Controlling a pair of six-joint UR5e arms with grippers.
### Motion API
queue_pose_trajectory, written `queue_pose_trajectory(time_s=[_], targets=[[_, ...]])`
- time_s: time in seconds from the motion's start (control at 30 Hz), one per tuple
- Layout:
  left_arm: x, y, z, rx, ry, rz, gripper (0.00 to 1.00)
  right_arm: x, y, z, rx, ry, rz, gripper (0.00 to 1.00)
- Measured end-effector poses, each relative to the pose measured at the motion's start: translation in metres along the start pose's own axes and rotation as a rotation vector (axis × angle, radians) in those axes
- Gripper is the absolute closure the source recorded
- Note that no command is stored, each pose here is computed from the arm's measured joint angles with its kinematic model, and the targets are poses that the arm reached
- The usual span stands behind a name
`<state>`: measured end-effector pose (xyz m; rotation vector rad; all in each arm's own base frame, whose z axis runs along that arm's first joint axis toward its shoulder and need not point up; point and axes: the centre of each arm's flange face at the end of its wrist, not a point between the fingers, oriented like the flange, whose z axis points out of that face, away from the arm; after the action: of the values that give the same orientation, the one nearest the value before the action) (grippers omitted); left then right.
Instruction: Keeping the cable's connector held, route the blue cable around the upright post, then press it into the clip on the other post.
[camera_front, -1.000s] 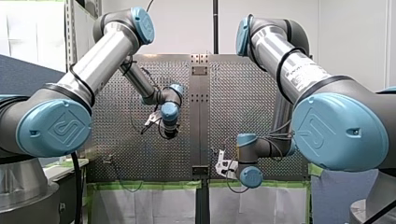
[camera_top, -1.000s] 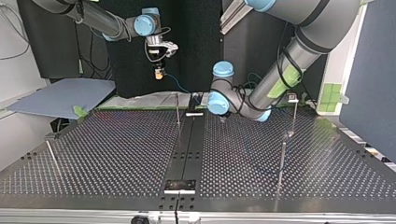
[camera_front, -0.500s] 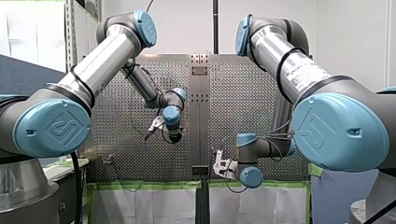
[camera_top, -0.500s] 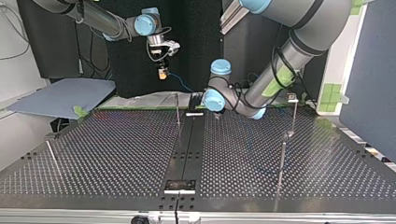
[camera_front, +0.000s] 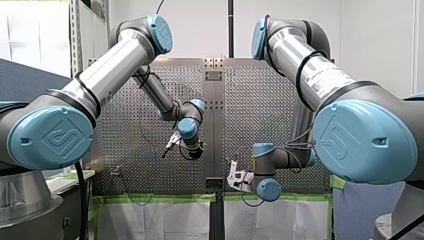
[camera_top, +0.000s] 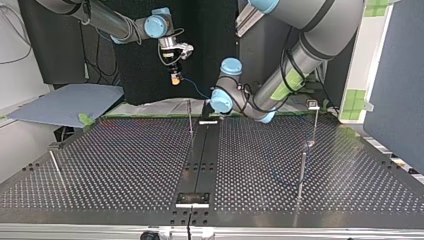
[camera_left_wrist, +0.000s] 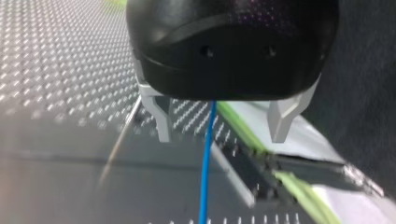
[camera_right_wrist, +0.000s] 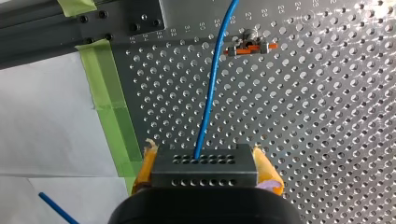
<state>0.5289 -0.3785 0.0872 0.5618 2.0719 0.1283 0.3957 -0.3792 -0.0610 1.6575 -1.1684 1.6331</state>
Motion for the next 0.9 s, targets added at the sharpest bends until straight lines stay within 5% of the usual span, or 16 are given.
queue_pose_trajectory(time_s=[0.27,0.57,0.9], targets=[[0.005,-0.029,-0.004,0.084,-0.011,-0.020,0.02,-0.001,0.000,0.000,0.000,-0.005,0.000,1.00],[0.036,-0.069,-0.006,0.150,0.045,0.036,0.02,-0.001,0.000,-0.001,-0.001,-0.009,0.000,1.00],[0.037,-0.106,-0.021,0.268,0.026,0.036,0.02,-0.001,0.000,-0.001,-0.001,-0.011,0.000,1.00]])
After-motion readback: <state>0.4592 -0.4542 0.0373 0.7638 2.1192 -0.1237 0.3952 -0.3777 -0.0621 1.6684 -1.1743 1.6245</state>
